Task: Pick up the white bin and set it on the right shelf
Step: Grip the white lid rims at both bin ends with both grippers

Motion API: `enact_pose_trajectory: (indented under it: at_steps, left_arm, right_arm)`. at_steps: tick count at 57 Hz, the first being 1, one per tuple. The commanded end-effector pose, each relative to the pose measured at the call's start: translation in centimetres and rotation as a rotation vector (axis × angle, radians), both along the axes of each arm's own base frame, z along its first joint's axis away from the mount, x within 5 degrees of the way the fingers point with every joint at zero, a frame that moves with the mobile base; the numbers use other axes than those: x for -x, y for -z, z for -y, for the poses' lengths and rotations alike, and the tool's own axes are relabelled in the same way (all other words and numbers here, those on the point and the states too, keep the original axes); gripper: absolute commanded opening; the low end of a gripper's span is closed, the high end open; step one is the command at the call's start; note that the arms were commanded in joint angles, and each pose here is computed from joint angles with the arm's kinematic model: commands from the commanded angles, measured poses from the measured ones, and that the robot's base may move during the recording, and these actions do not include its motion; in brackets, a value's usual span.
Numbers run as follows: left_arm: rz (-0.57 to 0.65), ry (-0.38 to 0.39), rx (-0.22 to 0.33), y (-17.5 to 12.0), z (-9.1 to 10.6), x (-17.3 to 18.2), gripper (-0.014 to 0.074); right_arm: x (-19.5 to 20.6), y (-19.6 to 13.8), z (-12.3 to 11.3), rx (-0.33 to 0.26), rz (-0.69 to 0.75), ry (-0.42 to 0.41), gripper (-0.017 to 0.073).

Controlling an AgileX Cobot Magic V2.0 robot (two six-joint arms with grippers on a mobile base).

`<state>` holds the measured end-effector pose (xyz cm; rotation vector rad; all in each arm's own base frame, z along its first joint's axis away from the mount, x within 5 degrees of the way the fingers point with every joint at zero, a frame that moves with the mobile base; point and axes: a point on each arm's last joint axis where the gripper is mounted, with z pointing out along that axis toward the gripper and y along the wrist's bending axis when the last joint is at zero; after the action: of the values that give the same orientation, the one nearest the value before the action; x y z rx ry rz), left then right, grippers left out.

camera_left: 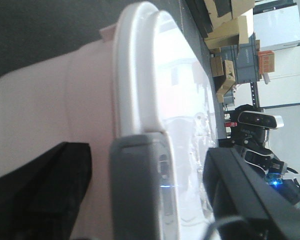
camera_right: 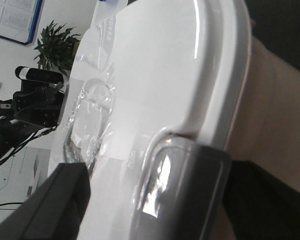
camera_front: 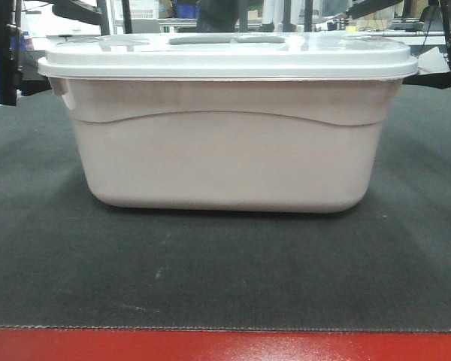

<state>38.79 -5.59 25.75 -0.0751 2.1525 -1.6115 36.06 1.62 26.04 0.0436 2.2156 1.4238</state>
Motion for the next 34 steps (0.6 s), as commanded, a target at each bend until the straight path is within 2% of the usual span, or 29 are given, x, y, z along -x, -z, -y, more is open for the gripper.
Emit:
enact_pose_trajectory:
  at_steps: [1,9,17,23,34]
  left_arm:
    - [0.082,0.121,0.146,-3.86,1.2,1.4,0.0379]
    - [0.082,0.127,0.147,-3.86,1.45,1.45,0.0365]
    - [0.077,0.127,0.148,-3.86,1.45,1.45,0.0292]
    - [0.071,0.125,0.153,-3.89,1.45,1.44,0.0174]
    - [0.046,0.103,0.199,-4.21,1.42,1.29,-0.0042]
  right_arm:
    - [1.2,-3.44,-1.07,-0.124,0.092,-0.114,0.0625]
    - [1.2,-3.45,-1.1,-0.124,0.093,-0.115,0.0601]
    - [1.21,-3.47,-1.1,-0.124,0.094,-0.115,0.0454]
    - [1.3,-3.64,-1.12,-0.123,0.099,-0.115,0.0284]
    - [1.27,-3.84,-1.13,-0.137,0.104,-0.108,0.0104]
